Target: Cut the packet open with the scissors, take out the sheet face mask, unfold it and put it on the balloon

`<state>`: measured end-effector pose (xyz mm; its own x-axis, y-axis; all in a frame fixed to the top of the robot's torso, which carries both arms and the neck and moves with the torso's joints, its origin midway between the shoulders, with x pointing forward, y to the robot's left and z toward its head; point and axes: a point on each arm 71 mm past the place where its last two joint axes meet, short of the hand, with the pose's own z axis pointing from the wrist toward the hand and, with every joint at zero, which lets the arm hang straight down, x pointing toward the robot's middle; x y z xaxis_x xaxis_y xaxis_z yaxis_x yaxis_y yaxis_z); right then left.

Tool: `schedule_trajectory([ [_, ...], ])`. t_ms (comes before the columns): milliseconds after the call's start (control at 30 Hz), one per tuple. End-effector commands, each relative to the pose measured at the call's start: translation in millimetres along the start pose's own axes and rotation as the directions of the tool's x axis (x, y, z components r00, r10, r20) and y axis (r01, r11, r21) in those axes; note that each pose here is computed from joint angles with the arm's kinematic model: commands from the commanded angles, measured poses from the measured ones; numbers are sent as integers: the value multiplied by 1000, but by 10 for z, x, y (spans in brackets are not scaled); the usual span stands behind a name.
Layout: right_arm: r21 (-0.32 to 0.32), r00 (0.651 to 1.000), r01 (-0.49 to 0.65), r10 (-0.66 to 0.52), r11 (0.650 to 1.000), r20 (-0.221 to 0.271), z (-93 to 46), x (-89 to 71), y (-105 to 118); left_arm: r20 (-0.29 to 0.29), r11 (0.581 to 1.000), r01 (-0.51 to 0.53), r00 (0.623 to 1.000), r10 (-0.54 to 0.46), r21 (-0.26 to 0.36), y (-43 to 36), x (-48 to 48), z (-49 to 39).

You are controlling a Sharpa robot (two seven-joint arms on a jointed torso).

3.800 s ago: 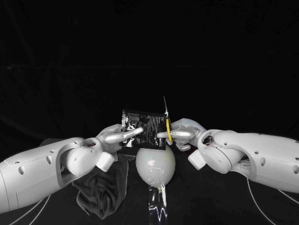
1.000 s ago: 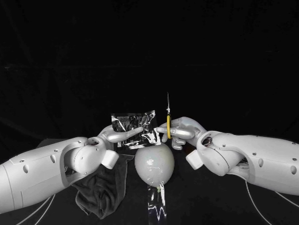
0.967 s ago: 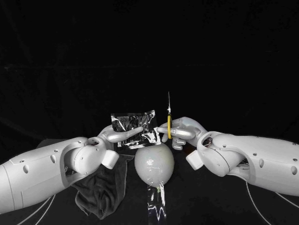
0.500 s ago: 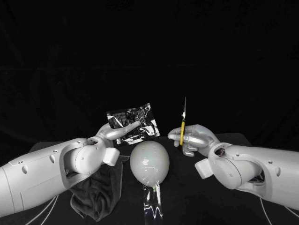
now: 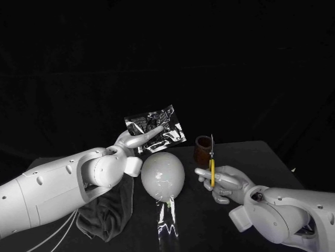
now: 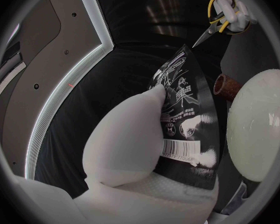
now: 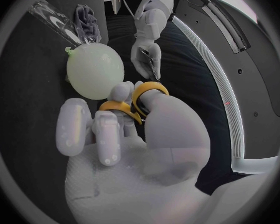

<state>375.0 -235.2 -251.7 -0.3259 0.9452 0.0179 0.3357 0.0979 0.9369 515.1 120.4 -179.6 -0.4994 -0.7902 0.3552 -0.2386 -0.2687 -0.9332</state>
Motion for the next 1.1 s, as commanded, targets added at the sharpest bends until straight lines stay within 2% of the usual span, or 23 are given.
schedule_trajectory([
  [33,68,991,70,-61,995,-116,-52,136,-144,2,1000,17,1000,-17,20,-2,31,32],
  [100,91,990,78,-67,993,-121,-78,162,-213,0,1000,18,1000,-18,16,10,45,44],
  [300,156,995,59,-45,986,-90,-131,161,-354,-1,1000,22,1000,-22,-1,62,73,58],
  [667,207,990,72,-45,976,-134,-167,218,-421,-2,999,26,1000,-26,-23,114,69,31],
  [800,196,986,40,-7,980,-164,-176,257,-408,-5,999,25,1000,-26,-31,122,72,24],
  [933,147,983,34,-7,988,-183,-190,291,-364,-7,999,23,1000,-24,-42,131,76,20],
  [1100,71,986,88,-76,994,-151,-196,270,-285,-16,997,11,1000,-12,-70,159,97,35],
])
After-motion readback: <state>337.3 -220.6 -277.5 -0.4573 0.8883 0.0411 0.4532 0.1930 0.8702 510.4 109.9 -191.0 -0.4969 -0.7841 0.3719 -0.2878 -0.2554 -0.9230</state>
